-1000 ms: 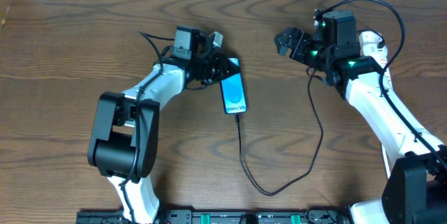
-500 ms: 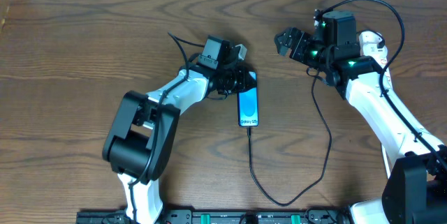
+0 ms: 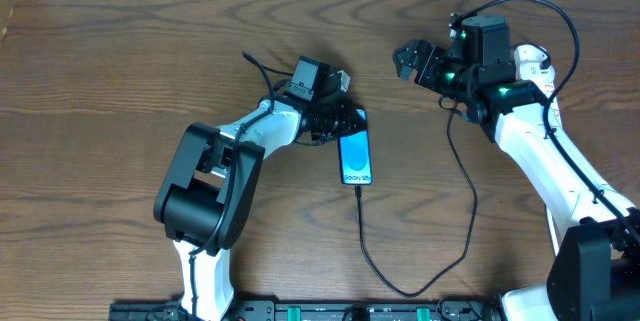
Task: Plug charger to phone and switch on socket
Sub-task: 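Lower the phone with the left gripper flat onto the table center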
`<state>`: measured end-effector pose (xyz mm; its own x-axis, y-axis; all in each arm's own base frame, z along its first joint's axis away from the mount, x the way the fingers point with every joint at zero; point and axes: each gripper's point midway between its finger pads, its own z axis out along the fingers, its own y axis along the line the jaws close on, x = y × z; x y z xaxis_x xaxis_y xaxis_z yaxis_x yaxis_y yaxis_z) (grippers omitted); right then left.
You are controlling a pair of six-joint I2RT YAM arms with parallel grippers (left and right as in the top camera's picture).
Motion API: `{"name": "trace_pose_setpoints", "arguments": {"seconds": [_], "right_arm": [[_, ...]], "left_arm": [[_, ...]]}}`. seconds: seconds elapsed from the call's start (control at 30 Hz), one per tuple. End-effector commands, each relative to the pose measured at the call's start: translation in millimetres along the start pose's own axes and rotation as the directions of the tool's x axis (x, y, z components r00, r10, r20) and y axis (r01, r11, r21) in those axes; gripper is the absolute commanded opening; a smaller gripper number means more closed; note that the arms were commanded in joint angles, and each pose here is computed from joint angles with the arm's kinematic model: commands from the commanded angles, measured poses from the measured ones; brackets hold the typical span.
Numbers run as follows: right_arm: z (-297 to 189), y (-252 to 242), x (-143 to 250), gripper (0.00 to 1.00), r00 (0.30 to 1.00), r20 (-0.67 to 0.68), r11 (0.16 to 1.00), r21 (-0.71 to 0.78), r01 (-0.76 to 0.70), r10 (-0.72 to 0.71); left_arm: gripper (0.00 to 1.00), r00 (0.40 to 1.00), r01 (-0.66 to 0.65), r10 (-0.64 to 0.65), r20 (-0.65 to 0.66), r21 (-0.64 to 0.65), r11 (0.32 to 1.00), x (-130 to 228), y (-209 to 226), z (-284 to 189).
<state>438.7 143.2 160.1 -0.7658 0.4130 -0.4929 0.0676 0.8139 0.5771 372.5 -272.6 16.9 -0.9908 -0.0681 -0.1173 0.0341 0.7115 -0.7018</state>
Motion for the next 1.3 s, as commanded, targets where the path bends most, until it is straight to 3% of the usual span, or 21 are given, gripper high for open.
{"name": "trace_pose_setpoints", "arguments": {"seconds": [0.0,0.1,0.2,0.37,0.4,0.5,0.57,1.27], "right_arm": [[-4,2,-4,0.99,1.000,0.017,1.000,0.003,0.022,-0.022],[-4,2,-4,0.99,1.000,0.016,1.000,0.003,0.021,-0.021],[-4,1,-4,0.99,1.000,0.014,1.000,0.005,0.021,-0.021],[-4,1,-3,0.99,1.000,0.011,1.000,0.006,0.020,-0.020],[-4,1,-3,0.99,1.000,0.011,1.000,0.007,0.020,-0.020],[-4,0,-2,0.99,1.000,0.008,1.000,0.009,0.019,-0.019],[-4,0,-2,0.99,1.000,0.006,1.000,0.011,0.018,-0.018],[-4,-5,0,0.99,1.000,0.000,0.999,0.033,0.014,-0.014]], "left_arm": [[0.22,1.000,0.003,-0.003,-0.004,0.001,1.000,-1,1,2],[0.22,1.000,0.003,-0.003,-0.004,0.001,1.000,-1,1,2],[0.37,1.000,0.003,-0.003,-0.004,0.001,1.000,-1,1,2],[0.40,1.000,0.002,-0.002,-0.004,0.001,1.000,-1,1,2],[0.43,1.000,0.002,-0.002,-0.004,0.001,1.000,-1,1,2],[0.70,1.000,0.002,-0.002,-0.003,0.000,1.000,-1,1,2],[0.77,1.000,0.004,-0.004,0.007,-0.018,1.000,-3,4,2],[0.80,0.995,0.089,-0.081,0.054,-0.155,0.984,-12,45,-12]]}}
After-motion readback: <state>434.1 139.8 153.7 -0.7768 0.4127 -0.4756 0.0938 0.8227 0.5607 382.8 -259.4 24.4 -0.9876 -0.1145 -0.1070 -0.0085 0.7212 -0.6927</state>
